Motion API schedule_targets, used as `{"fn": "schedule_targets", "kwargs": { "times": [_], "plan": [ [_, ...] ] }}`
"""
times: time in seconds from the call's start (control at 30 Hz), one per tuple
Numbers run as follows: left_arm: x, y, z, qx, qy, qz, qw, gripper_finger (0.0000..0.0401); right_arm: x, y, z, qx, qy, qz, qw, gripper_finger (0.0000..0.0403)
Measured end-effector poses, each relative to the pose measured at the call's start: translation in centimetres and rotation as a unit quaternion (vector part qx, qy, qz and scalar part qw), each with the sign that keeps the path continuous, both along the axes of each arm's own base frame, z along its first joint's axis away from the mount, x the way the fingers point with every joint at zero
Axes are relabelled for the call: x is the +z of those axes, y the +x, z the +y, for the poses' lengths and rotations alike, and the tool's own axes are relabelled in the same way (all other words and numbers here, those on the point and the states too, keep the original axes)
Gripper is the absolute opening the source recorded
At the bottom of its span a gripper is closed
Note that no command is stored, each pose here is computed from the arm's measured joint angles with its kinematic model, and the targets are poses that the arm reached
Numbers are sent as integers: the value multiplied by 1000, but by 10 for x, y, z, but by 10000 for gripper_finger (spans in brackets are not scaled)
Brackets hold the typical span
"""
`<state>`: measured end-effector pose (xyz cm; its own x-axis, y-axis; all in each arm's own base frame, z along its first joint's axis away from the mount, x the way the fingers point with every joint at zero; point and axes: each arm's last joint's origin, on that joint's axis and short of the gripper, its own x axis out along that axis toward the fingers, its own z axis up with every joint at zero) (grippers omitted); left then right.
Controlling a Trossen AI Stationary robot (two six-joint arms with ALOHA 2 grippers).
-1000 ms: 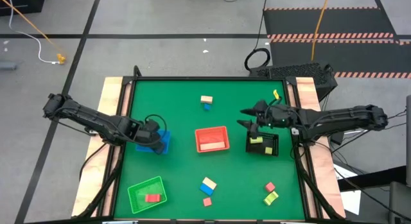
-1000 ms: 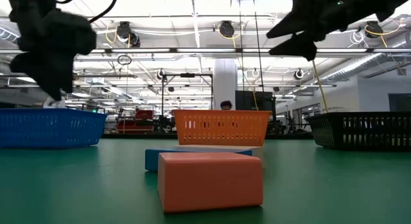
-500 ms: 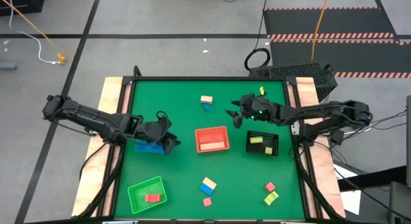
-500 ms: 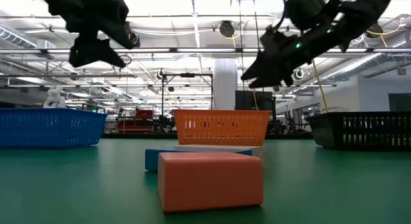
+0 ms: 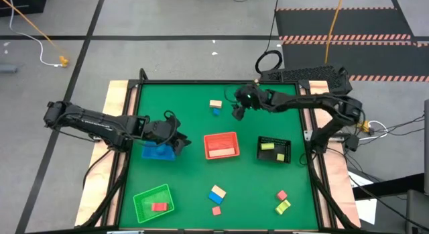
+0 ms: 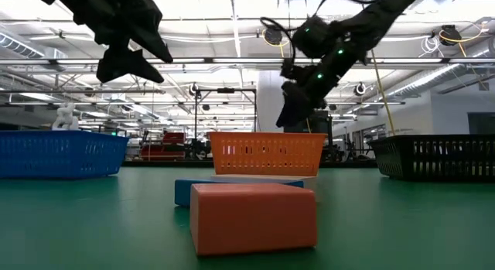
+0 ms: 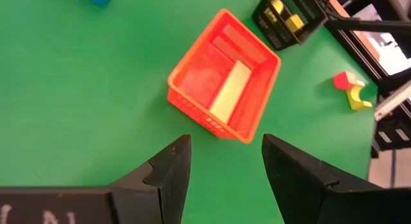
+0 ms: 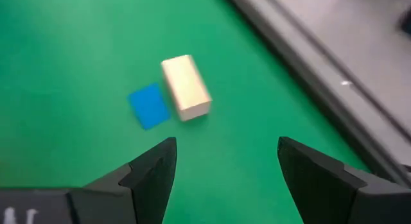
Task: Sort & place blocks by color
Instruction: Put the top brown block into the orange bin
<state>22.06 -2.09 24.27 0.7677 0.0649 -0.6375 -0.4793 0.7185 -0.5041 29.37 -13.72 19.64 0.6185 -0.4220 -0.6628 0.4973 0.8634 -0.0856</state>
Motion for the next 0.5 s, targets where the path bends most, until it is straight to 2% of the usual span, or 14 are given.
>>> {"fn": "schedule_targets", "kwargs": {
  "times": [0.2, 0.5],
  "plan": [
    [0, 1, 10, 2, 25, 3, 1000, 193, -10, 20, -20, 82, 50, -7, 995, 263],
    [1, 1, 38, 10, 90, 11, 996, 193, -27, 41, -33, 155, -6, 35, 987, 263]
  ]
}}
